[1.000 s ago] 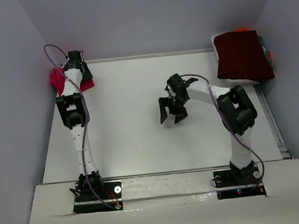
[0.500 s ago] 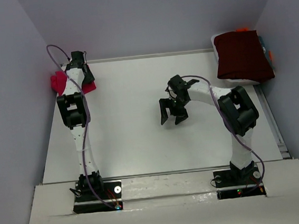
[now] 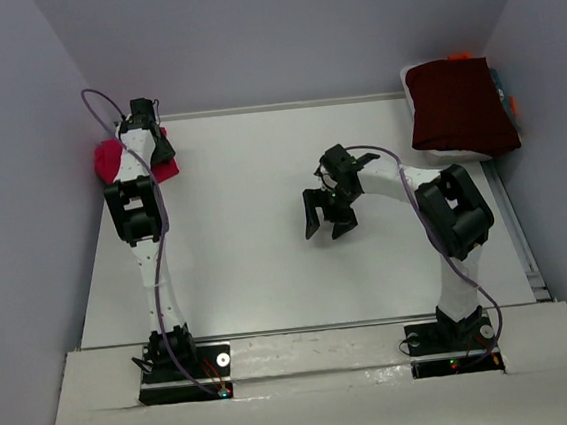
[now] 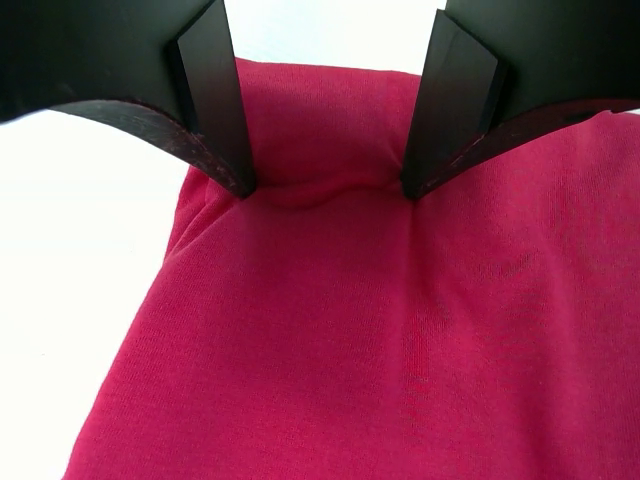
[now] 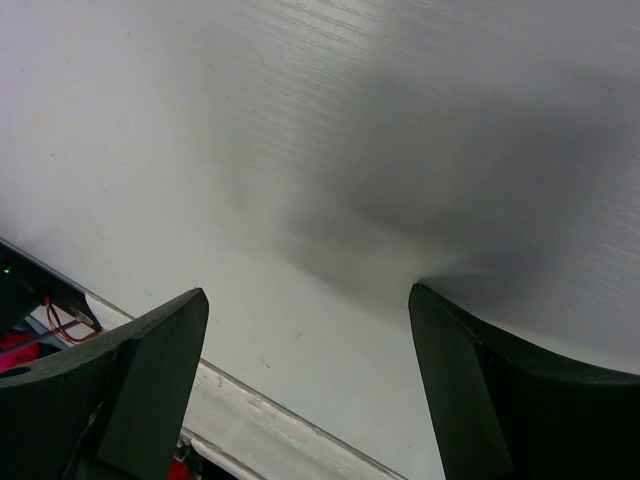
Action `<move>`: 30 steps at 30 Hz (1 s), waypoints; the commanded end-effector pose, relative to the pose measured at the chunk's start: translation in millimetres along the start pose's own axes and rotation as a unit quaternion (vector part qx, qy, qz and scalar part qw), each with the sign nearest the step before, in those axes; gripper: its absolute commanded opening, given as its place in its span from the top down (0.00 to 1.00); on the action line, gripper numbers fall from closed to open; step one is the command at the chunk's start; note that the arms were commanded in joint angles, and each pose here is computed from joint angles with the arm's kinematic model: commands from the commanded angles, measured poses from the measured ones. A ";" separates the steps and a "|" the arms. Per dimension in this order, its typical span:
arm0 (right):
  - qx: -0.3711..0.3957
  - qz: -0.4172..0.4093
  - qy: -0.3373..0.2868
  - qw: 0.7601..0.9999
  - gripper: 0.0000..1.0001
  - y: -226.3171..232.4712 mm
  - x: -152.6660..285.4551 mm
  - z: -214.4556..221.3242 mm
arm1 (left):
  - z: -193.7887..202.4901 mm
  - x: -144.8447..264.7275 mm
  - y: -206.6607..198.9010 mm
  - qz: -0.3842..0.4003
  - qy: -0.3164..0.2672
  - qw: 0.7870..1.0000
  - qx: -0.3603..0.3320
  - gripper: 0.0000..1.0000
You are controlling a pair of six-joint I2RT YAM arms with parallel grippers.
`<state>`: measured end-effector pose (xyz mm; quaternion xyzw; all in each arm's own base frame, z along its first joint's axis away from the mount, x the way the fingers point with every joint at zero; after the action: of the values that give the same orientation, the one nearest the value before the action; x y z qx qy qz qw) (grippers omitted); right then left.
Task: Fold and stack the t-shirts
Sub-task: Smooth out wrinkles on the folded tshirt
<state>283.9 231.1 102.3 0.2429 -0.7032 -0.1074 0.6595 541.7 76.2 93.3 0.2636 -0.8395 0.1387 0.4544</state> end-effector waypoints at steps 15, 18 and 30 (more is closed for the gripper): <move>0.022 -0.007 -0.034 0.999 0.13 15.0 27.8 -9.7 | 34.2 -3.0 -3.4 0.008 0.083 0.995 -0.047 0.28; 0.021 -0.009 -0.029 0.999 0.13 17.1 29.8 -10.2 | 40.1 -6.9 -7.9 0.012 0.090 0.994 -0.059 0.28; 0.002 -0.021 -0.013 1.000 0.13 31.2 42.5 -18.5 | 62.6 -14.9 -16.9 0.000 0.113 0.989 -0.098 0.27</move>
<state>290.7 236.2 132.6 0.2484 -0.7028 -0.1114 0.6572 540.5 54.3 93.2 0.2193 -0.8430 0.1065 0.4796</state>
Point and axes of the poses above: each gripper's point midway between its finger pads, its own x axis back along the fingers, its own y axis along the line the jaws close on, z = x × y, the point moved 7 cm from there along x, back along the fingers, and after that the axes turned 4 degrees about x, right-handed, at the moved point
